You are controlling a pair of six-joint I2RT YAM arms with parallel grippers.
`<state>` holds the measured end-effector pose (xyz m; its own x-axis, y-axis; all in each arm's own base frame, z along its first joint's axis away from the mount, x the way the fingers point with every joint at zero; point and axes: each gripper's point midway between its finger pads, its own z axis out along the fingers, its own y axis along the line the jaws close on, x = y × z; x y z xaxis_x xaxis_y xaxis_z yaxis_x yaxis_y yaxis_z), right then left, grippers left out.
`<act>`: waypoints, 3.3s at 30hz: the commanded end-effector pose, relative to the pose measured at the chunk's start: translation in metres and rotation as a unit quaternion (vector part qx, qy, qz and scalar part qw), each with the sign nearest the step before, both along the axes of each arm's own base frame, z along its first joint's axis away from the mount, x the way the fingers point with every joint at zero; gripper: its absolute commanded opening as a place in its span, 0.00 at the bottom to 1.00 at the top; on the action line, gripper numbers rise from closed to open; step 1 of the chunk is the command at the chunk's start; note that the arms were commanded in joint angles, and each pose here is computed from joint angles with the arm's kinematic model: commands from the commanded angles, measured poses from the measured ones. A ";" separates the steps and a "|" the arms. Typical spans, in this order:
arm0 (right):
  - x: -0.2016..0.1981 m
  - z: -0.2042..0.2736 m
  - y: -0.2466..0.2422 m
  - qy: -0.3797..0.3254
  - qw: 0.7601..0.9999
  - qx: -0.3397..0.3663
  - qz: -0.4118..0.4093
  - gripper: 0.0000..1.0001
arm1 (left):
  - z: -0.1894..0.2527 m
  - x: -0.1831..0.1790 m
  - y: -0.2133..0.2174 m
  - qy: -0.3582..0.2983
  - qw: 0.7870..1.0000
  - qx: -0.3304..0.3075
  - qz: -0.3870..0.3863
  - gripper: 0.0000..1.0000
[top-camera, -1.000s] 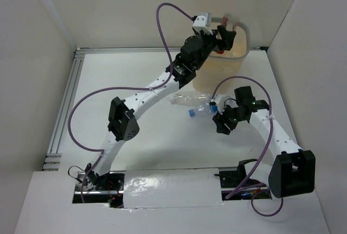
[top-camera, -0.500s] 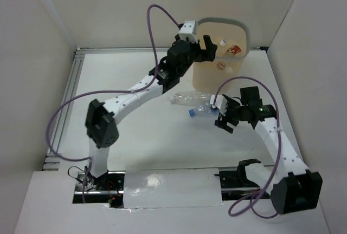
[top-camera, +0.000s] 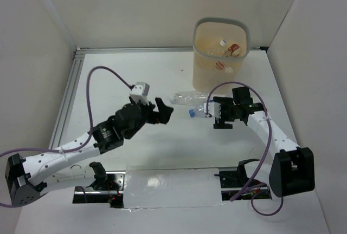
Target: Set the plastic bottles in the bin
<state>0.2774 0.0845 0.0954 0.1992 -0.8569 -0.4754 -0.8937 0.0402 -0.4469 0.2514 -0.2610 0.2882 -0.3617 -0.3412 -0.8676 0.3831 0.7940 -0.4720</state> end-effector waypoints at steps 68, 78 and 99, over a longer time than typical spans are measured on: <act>0.206 0.300 -0.048 -0.060 0.848 0.428 -0.308 1.00 | -0.080 0.083 -0.073 -0.183 0.923 0.310 -0.134 1.00; 0.106 0.314 -0.085 0.002 0.869 0.443 -0.220 0.63 | -0.120 0.118 -0.109 -0.215 0.884 0.354 -0.217 1.00; 0.041 0.240 -0.086 0.036 0.892 0.396 -0.213 0.37 | -0.214 0.152 -0.148 -0.167 0.836 0.385 -0.353 0.96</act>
<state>0.3245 -0.0088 0.3258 -0.1456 -0.2560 -0.9557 -0.7364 0.6731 -0.0681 0.4102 -0.3989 0.0809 0.0395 0.5639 -0.8249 0.8544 0.4091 0.3205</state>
